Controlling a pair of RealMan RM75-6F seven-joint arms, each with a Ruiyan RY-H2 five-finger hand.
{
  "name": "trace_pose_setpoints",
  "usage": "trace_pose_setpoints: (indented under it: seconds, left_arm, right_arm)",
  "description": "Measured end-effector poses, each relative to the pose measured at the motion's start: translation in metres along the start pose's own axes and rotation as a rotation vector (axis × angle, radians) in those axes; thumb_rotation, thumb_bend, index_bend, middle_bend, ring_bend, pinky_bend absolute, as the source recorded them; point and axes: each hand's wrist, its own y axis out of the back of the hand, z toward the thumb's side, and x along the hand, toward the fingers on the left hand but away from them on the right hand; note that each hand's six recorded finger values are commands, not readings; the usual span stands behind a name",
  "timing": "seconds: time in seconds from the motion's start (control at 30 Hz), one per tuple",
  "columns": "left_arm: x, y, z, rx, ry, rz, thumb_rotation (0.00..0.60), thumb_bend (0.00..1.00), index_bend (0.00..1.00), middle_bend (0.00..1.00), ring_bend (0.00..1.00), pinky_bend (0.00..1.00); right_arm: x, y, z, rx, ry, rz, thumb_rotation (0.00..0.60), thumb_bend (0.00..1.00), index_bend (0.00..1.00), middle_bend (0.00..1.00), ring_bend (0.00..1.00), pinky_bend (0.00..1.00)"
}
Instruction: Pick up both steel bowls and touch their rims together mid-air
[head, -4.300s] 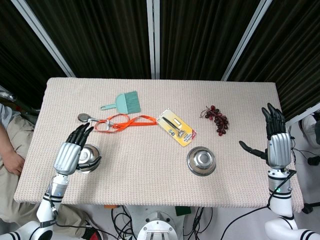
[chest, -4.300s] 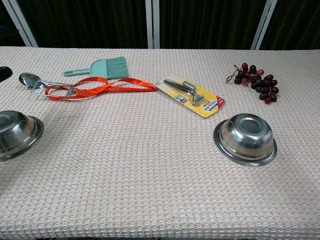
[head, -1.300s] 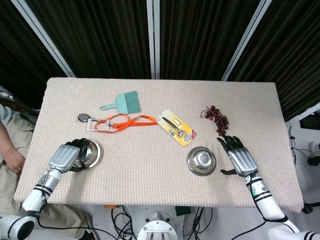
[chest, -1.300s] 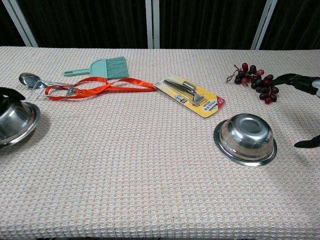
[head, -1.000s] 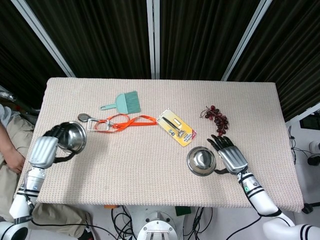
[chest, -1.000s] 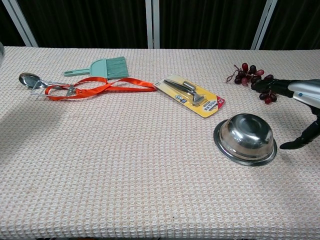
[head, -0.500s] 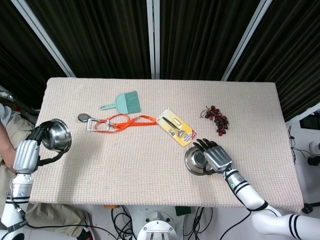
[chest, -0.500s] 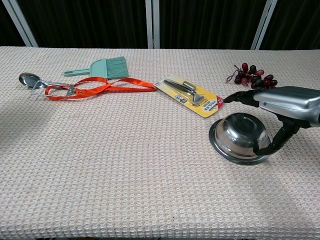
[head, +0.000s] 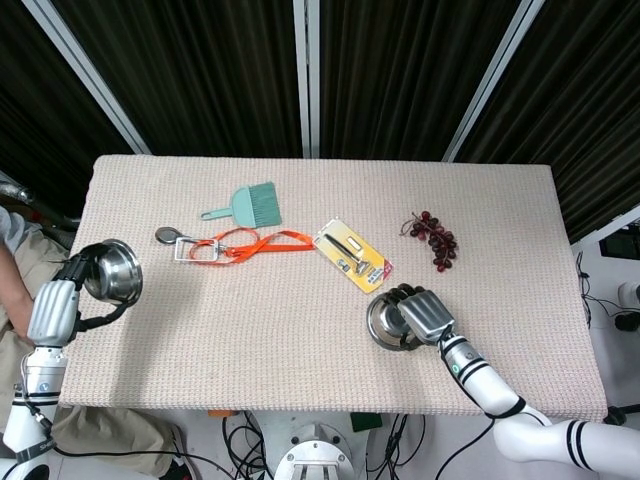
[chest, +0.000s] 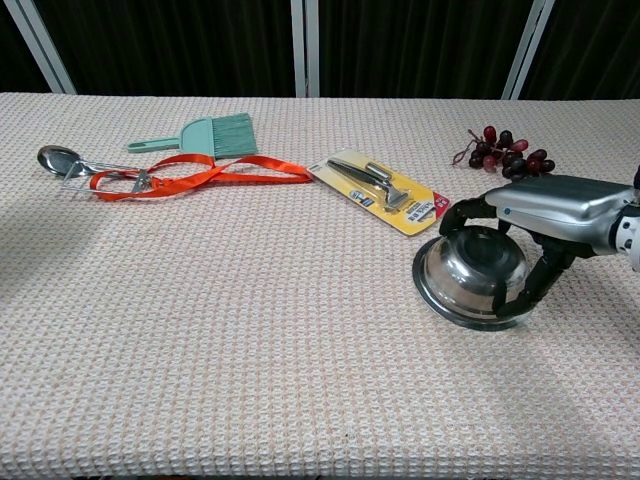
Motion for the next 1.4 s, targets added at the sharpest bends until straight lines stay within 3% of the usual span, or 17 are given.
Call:
trace_pose_setpoints:
  seconds: [0.13,0.23,0.43,0.63,0.77,0.87,0.97,1.07,1.2,1.4]
  left_arm:
    - [0.0,0.001,0.0,0.001,0.0,0.002,0.6,0.28,0.52,0.47,0.36,0.76]
    - [0.0,0.003,0.001,-0.004,-0.002,0.013,0.6,0.28,0.52,0.47,0.36,0.76]
    - [-0.001,0.008,0.005,-0.093,-0.009,0.039,0.6,0.28,0.52,0.48,0.36,0.75]
    - [0.006,0.017,0.023,-0.342,-0.064,0.048,0.6,0.31,0.53,0.48,0.36,0.75]
    - [0.021,0.021,0.053,-0.607,-0.154,0.021,0.6,0.31,0.53,0.48,0.36,0.75]
    - [0.034,0.02,0.082,-0.815,-0.236,-0.02,0.6,0.31,0.54,0.49,0.36,0.75]
    - [0.045,0.012,0.117,-1.007,-0.329,-0.093,0.6,0.31,0.54,0.49,0.36,0.75]
    - [0.057,-0.008,0.156,-1.139,-0.412,-0.185,0.6,0.31,0.55,0.5,0.37,0.75]
    - [0.067,-0.031,0.192,-1.177,-0.467,-0.258,0.6,0.31,0.55,0.5,0.37,0.75]
    - [0.083,-0.052,0.225,-1.126,-0.506,-0.292,0.6,0.31,0.55,0.5,0.37,0.75]
  right_arm:
    - [0.001,0.005,0.0,0.001,0.0,-0.034,0.6,0.23,0.58,0.39,0.29,0.44]
    - [0.004,0.009,-0.003,-0.012,-0.008,-0.066,0.6,0.24,0.62,0.42,0.33,0.47]
    - [0.02,0.032,-0.014,-0.137,-0.024,-0.189,0.6,0.28,0.7,0.49,0.41,0.51]
    - [0.042,0.072,-0.034,-0.466,-0.001,-0.42,0.6,0.31,0.75,0.52,0.43,0.53]
    - [0.049,0.099,-0.035,-0.759,0.112,-0.577,0.6,0.32,0.75,0.52,0.43,0.53]
    - [0.044,0.112,-0.027,-0.966,0.222,-0.633,0.6,0.32,0.75,0.52,0.43,0.53]
    - [0.033,0.122,-0.014,-1.169,0.336,-0.641,0.6,0.32,0.75,0.52,0.43,0.53]
    - [0.018,0.13,0.004,-1.357,0.453,-0.613,0.6,0.32,0.75,0.52,0.43,0.53]
    - [-0.008,0.142,0.038,-1.522,0.598,-0.543,0.6,0.32,0.75,0.52,0.43,0.53]
    - [-0.039,0.157,0.075,-1.54,0.683,-0.471,0.6,0.32,0.75,0.52,0.43,0.53]
